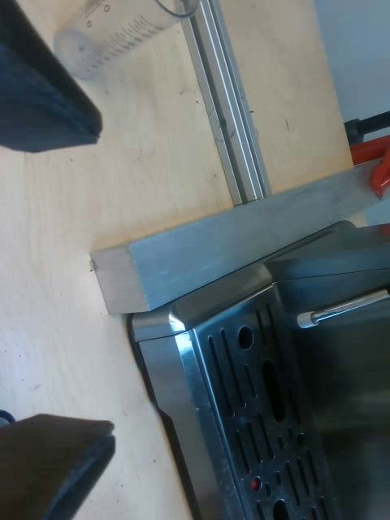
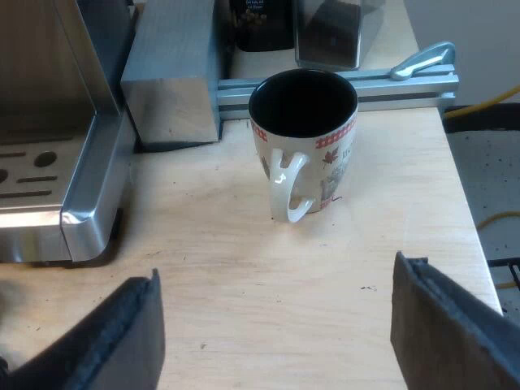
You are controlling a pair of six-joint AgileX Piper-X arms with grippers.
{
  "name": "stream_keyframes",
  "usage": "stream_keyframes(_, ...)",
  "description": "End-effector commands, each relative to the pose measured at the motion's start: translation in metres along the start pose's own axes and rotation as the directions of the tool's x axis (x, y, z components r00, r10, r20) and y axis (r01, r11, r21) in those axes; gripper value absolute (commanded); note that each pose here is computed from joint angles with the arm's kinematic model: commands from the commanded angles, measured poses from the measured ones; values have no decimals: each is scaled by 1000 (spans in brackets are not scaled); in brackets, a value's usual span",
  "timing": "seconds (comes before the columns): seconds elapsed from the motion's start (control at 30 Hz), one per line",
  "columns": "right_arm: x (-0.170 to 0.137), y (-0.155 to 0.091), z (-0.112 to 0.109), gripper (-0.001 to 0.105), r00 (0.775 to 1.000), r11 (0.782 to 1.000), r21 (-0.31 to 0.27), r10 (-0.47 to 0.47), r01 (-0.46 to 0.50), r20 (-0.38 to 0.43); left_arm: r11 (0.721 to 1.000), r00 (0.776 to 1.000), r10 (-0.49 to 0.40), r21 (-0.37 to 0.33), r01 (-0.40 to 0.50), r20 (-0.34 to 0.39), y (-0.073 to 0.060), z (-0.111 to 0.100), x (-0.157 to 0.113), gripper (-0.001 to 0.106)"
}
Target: Put the handle in the coffee machine
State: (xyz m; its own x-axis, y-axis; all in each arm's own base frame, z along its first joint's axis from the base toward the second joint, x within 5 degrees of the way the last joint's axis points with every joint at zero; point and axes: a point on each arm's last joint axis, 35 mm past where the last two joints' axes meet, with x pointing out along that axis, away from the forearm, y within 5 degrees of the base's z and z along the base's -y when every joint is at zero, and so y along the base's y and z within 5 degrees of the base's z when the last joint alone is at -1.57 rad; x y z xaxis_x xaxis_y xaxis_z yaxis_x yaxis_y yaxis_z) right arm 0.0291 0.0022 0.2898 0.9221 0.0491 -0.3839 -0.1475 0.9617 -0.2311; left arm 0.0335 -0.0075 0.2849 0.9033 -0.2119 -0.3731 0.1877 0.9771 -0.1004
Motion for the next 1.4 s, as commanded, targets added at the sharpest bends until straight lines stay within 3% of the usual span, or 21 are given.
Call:
stream_keyframes(0.03,1,-1,2,62,1000,1000,-2,1,-1,-4,1000,1000,-26,-7,26,8,-1,3,2,69)
stream_keyframes(0.17,1,-1,2,62,1000,1000,-3,0,0,-2,993,993,-118,-6,118,7,-4,3,2,69)
stream_keyframes(0.27,1,-2,4,62,1000,1000,8,-6,6,17,973,973,-232,-7,232,2,-8,3,0,69)
stream_keyframes(0.47,-10,-4,20,62,998,999,54,-1,-2,58,953,952,-304,15,304,37,-15,17,-19,75)
stream_keyframes(0.57,-10,-5,30,62,996,995,54,87,-87,19,937,937,-349,5,349,17,-17,33,-19,75)
stream_keyframes(0.67,-5,-6,38,62,981,982,61,181,-176,-77,901,900,-434,-22,434,-27,-18,47,-11,75)
stream_keyframes(0.77,3,-6,48,62,947,961,54,275,-270,-164,874,872,-485,-59,482,-72,-17,59,-1,75)
stream_keyframes(0.93,19,-6,68,62,882,917,11,387,-399,-270,849,840,-520,20,529,-152,-16,71,20,75)
stream_keyframes(1.03,29,-3,75,62,848,894,9,428,-448,-312,830,818,-544,25,557,-186,-17,72,28,75)
stream_keyframes(1.07,29,-3,75,62,849,894,8,428,-448,-310,830,818,-544,25,557,-186,-17,72,28,75)
stream_keyframes(1.1,36,0,79,62,823,874,3,458,-485,-337,804,788,-573,30,593,-227,-20,71,36,75)
stream_keyframes(1.13,42,3,82,62,806,862,-4,472,-507,-356,797,780,-580,33,603,-236,-21,71,37,75)
stream_keyframes(1.23,56,12,87,62,771,840,-32,481,-542,-418,746,728,-622,66,663,-287,-30,70,47,75)
stream_keyframes(1.37,70,25,88,62,742,826,-67,464,-560,-484,729,722,-612,122,673,-324,-38,70,55,75)
stream_keyframes(1.4,76,30,88,62,737,826,-82,448,-558,-507,716,710,-617,133,685,-339,-41,70,58,75)
